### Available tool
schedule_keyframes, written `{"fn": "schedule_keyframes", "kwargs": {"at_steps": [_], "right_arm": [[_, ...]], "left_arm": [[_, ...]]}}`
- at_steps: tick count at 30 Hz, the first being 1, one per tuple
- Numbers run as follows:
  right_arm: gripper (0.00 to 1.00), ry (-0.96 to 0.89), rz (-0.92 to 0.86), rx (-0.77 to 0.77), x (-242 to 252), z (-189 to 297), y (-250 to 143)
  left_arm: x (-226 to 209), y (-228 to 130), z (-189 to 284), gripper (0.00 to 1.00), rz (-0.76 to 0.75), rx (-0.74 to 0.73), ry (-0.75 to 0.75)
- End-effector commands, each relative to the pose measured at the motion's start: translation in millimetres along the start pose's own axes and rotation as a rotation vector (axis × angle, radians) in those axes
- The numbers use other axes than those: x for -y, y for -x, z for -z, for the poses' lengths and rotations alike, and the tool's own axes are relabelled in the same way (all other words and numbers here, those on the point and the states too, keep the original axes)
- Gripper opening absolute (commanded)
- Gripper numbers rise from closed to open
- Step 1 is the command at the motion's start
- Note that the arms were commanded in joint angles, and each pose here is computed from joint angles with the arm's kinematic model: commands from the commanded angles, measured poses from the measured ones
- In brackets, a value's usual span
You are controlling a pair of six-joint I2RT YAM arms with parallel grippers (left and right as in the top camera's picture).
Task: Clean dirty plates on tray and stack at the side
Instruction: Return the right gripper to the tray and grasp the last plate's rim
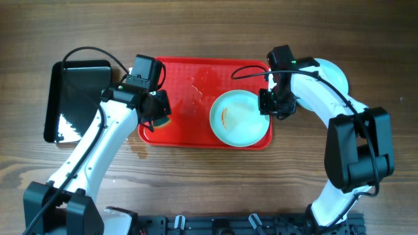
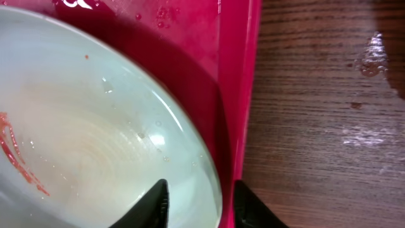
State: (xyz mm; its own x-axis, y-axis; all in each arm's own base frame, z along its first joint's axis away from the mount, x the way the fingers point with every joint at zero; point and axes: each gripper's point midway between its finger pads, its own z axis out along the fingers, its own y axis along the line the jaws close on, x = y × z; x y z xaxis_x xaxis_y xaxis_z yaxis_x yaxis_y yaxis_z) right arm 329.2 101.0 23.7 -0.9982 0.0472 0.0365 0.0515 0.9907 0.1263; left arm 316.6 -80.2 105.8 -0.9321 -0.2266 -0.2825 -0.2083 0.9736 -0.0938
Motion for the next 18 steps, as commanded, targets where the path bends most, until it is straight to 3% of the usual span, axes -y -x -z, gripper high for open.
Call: {"fn": "schedule_keyframes", "kwargs": {"at_steps": [1,6,10,18], "right_arm": [[0.29,-0.018,-0.010,0.010,5,2,-4],[0.29,0.001,-0.013,-0.025,5,-10,-17],[0.17,0.075,-0.012,-0.035,-7,-13,-19],[0.05,0.152,-0.015,-0.017,-21,-12,-13]], "left_arm": [[2,-2,-4,0.04,0.007,-0.009,-0.009],[2,-2,-4,0.04,0.007,-0.009,-0.009],[2,-2,-4,0.04,0.007,-0.009,-0.010],[3,-2,-4,0.04,0.007,-0.008,-0.010]]}}
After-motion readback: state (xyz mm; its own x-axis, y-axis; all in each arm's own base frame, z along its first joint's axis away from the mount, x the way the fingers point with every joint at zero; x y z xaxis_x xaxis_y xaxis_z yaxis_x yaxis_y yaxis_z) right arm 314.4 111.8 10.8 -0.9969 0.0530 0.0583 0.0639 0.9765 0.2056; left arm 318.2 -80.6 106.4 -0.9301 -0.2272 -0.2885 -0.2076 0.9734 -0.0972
